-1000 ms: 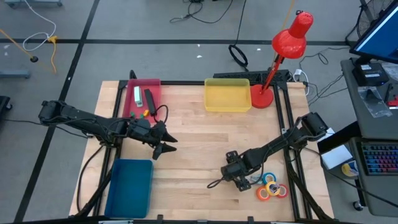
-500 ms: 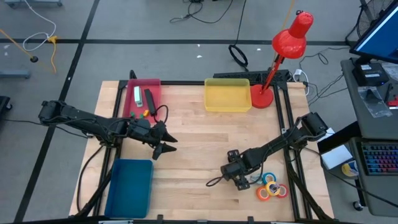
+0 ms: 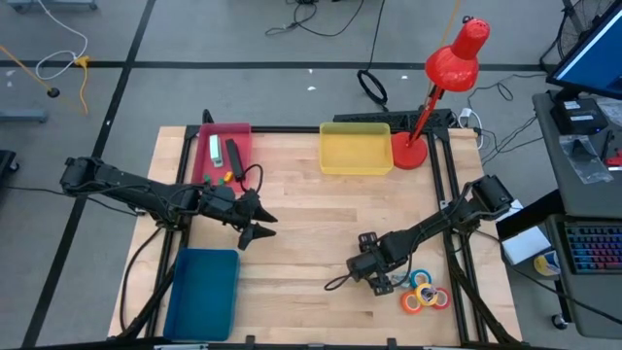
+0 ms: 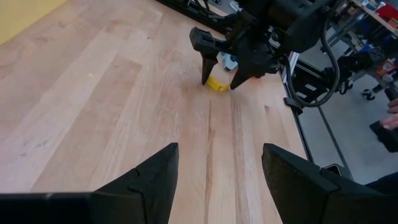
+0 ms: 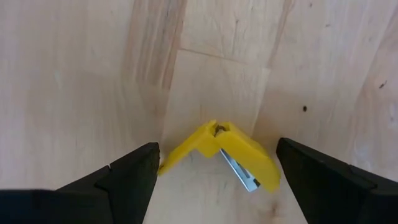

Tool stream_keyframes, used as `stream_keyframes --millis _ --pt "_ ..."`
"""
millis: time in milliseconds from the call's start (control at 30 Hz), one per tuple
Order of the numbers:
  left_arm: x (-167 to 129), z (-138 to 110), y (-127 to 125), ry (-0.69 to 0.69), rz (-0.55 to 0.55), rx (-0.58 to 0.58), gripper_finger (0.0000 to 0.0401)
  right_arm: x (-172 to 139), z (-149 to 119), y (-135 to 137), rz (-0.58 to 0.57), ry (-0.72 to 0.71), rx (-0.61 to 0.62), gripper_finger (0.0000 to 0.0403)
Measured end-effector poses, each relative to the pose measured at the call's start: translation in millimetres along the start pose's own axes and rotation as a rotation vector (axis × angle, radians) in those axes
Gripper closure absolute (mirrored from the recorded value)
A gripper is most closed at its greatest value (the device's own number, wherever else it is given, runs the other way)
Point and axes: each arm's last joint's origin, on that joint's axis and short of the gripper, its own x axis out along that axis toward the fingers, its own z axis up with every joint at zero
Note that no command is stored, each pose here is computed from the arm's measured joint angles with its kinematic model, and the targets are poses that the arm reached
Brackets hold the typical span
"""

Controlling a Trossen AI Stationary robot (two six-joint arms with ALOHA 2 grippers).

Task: Pick and place Stapler, Stapler remover, tape
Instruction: Put the yellow stapler into the red bin

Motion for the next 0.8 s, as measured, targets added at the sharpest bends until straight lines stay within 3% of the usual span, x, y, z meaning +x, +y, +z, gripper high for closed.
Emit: stream_keyframes --millis 267,800 --pt "0.0 0.0 0.0 0.000 0.000 0.001 0.0171 0.3 -1.3 -0.4 -0.005 0.013 0.001 0.0091" --pt "0.0 0.0 0.0 0.000 0.000 0.001 0.0171 0.6 -1.5 -0.9 -0.018 0.012 0.004 0.0205"
